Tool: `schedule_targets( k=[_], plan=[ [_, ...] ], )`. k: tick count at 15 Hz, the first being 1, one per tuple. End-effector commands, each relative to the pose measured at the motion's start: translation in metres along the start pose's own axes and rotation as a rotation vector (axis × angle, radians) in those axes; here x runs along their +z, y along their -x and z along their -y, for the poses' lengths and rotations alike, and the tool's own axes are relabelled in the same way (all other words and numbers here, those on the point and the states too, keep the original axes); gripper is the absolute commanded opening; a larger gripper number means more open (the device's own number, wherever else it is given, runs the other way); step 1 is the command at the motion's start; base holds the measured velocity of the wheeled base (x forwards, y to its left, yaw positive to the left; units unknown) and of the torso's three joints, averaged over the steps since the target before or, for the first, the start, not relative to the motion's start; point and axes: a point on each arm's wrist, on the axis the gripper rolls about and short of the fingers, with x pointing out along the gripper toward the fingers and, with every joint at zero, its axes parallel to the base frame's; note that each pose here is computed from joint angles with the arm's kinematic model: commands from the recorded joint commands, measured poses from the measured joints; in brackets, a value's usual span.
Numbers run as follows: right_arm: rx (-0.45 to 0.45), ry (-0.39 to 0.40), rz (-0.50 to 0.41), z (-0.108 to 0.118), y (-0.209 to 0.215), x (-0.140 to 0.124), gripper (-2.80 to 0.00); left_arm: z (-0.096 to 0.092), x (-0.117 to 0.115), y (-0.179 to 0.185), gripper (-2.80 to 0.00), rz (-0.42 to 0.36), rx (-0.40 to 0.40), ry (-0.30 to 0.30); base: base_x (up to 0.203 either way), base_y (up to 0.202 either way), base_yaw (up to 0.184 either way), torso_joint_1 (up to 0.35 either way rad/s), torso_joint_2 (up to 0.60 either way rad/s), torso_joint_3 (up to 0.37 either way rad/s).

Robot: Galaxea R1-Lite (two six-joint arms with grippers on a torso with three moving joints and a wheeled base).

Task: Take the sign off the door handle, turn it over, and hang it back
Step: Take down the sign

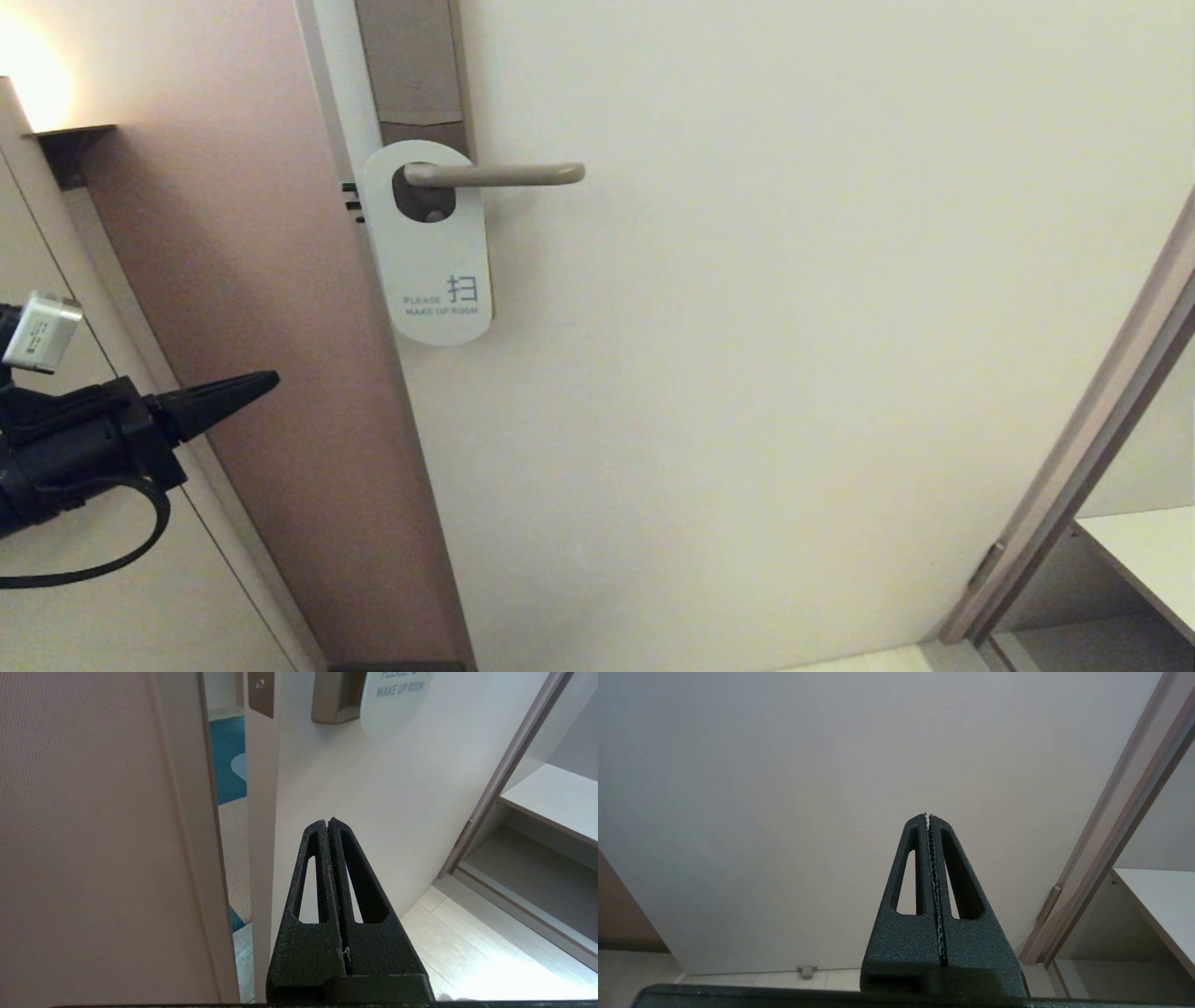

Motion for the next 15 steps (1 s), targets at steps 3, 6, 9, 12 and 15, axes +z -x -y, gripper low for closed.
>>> schedule_targets(
  k=[3, 6, 9, 12, 15],
  plan=[
    [0.001, 0.001, 0.0, 0.0, 0.0, 0.0, -2.8, 0.001, 0.019, 0.0, -2.8, 0.042, -0.007, -0.057, 0.0, 0.0, 0.0, 0.0, 0.0, 0.0],
    [0.001, 0.001, 0.0, 0.0, 0.0, 0.0, -2.8, 0.0, 0.032, -0.005, -2.8, 0.063, -0.018, -0.09, 0.0, 0.0, 0.0, 0.0, 0.0, 0.0],
    [0.0, 0.001, 0.0, 0.0, 0.0, 0.0, -2.8, -0.002, 0.039, -0.009, -2.8, 0.05, -0.026, -0.072, 0.0, 0.0, 0.0, 0.0, 0.0, 0.0],
    [0.001, 0.001, 0.001, 0.0, 0.0, 0.0, -2.8, -0.008, 0.05, -0.013, -2.8, 0.046, -0.032, -0.066, 0.0, 0.0, 0.0, 0.0, 0.0, 0.0],
    [0.001, 0.001, 0.001, 0.0, 0.0, 0.0, -2.8, -0.013, 0.062, -0.016, -2.8, 0.028, -0.034, -0.038, 0.0, 0.0, 0.0, 0.0, 0.0, 0.0]
  ],
)
